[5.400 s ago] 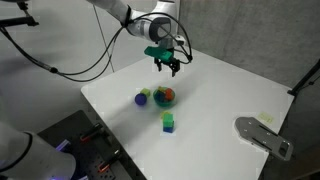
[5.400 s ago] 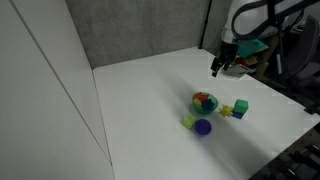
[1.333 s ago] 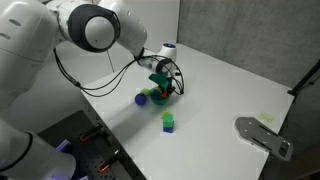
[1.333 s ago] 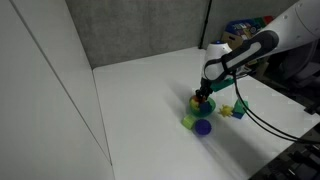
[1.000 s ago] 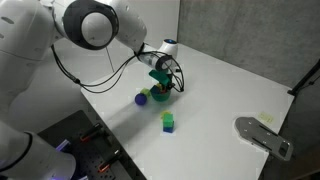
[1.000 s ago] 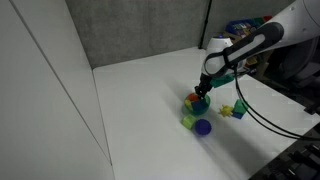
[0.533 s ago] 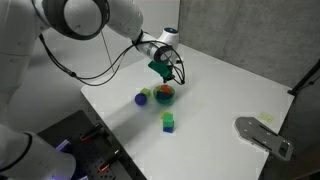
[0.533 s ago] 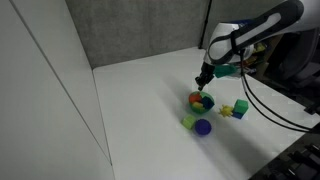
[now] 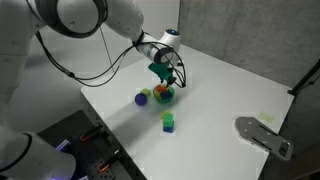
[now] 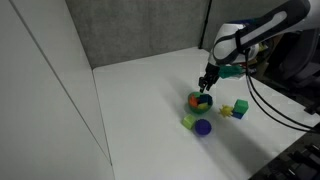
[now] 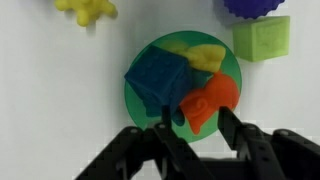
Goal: Remove the yellow toy dog from the green bowl and put it on the table.
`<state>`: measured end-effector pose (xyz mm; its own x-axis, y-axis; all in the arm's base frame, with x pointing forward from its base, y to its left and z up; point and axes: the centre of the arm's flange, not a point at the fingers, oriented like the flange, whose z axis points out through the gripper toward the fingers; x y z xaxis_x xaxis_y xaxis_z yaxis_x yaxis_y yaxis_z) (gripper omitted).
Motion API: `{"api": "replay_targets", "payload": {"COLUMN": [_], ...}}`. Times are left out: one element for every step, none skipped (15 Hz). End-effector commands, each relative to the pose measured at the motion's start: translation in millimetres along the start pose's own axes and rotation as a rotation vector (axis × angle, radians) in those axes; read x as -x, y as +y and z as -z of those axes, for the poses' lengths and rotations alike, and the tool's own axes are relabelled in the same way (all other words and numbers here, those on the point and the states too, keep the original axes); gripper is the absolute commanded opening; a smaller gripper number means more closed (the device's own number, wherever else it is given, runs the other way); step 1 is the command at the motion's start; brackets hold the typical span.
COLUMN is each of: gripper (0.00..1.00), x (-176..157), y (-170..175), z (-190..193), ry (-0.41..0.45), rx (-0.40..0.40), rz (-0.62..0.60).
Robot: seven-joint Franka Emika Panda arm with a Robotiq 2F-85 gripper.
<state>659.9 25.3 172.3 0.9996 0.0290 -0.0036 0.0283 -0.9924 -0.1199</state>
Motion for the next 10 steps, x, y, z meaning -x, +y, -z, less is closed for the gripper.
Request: {"api": "replay_targets", "payload": {"gripper": [0.83, 0.92, 0.99, 1.00, 1.00, 1.00, 1.00, 1.00, 1.00, 1.00], "x": [24.1, 30.0, 35.6, 41.0, 46.9, 52.5, 56.9, 60.5, 63.9, 65.3], "y": [1.4, 1.0, 0.7, 0.7, 0.6, 0.8, 1.5, 2.7, 3.9, 5.4], "z": [6.7, 8.7, 11.4, 15.5, 19.4, 24.3, 27.2, 26.9, 26.3, 21.9], "ry": [-0.052, -0.065, -0.074, -0.085, -0.093, -0.101, -0.111, -0.123, -0.139, -0.150], "rx": [-0.021, -0.017, -0.014, -0.012, -0.006, 0.004, 0.011, 0.018, 0.019, 0.020], "rz": [-0.005, -0.011, -0.010, -0.016, -0.020, -0.033, -0.044, -0.069, -0.091, -0.118]}}
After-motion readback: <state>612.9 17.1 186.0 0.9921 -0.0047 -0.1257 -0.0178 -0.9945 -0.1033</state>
